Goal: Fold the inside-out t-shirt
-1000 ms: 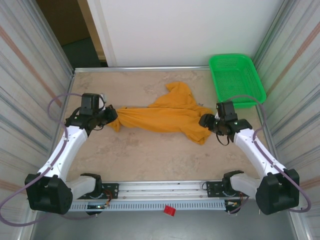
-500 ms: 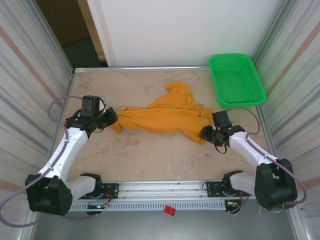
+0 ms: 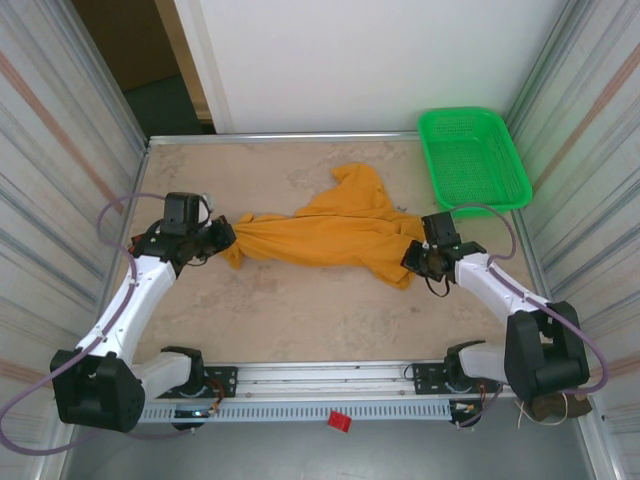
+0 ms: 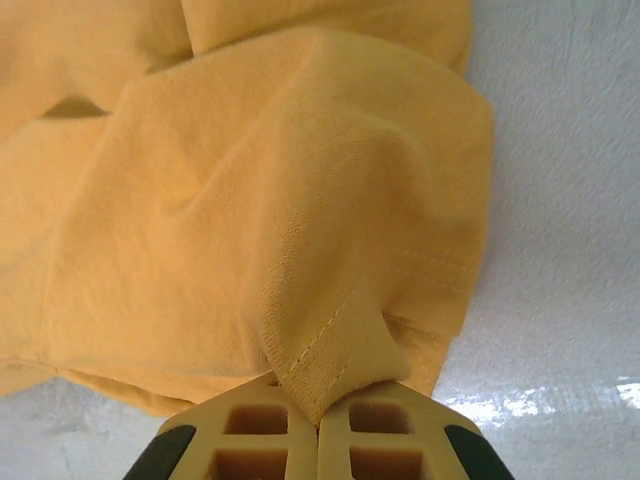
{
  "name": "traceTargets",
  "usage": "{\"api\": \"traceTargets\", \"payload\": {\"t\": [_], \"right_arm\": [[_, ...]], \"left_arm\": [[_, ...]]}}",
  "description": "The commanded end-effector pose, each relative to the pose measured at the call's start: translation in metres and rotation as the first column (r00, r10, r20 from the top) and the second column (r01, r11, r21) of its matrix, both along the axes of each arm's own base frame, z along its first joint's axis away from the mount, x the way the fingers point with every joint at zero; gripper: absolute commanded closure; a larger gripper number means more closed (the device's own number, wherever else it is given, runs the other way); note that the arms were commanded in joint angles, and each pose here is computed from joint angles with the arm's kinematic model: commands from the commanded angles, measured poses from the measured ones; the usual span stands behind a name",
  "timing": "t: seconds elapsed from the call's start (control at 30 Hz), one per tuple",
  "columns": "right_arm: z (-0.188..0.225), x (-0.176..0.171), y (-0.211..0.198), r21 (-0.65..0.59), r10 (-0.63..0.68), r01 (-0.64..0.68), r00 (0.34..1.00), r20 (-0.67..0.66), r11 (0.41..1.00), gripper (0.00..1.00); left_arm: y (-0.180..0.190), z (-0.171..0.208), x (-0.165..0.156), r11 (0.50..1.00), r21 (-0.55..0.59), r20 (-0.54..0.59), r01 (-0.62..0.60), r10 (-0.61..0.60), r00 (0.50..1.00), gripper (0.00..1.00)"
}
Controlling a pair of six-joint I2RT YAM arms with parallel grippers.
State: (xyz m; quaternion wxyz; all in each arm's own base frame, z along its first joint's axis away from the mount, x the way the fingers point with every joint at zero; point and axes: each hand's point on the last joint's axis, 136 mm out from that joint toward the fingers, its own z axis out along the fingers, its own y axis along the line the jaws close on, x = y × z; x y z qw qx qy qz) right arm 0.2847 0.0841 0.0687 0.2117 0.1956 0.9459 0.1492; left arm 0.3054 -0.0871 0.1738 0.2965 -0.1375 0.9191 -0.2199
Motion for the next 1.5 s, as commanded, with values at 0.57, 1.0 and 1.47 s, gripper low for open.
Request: {"api": "traceTargets", "payload": {"t": [0.57, 1.0, 1.47], "right_arm": [[0.432, 0.023, -0.04, 0.149, -0.085, -0.074, 0.548, 0.832, 0.986, 1.0], [0.417, 0.169, -0.017, 0.307, -0.082, -0.242, 0.648, 0.757, 0.92, 1.0], [0.431, 0.128, 0.009, 0.261, 0.006, -0.354, 0.604, 0.797, 0.898, 1.0]], "left_arm": [[0.004, 0.303, 0.022, 0.995, -0.096, 0.661, 0.007, 0.059, 0.748, 0.93], [0.033, 0.287, 0.176, 0.986, -0.162, 0.599, -0.024, 0.118, 0.792, 1.0], [0.027, 0.279, 0.116, 0.99, -0.141, 0.605, 0.005, 0.082, 0.792, 1.0]]}}
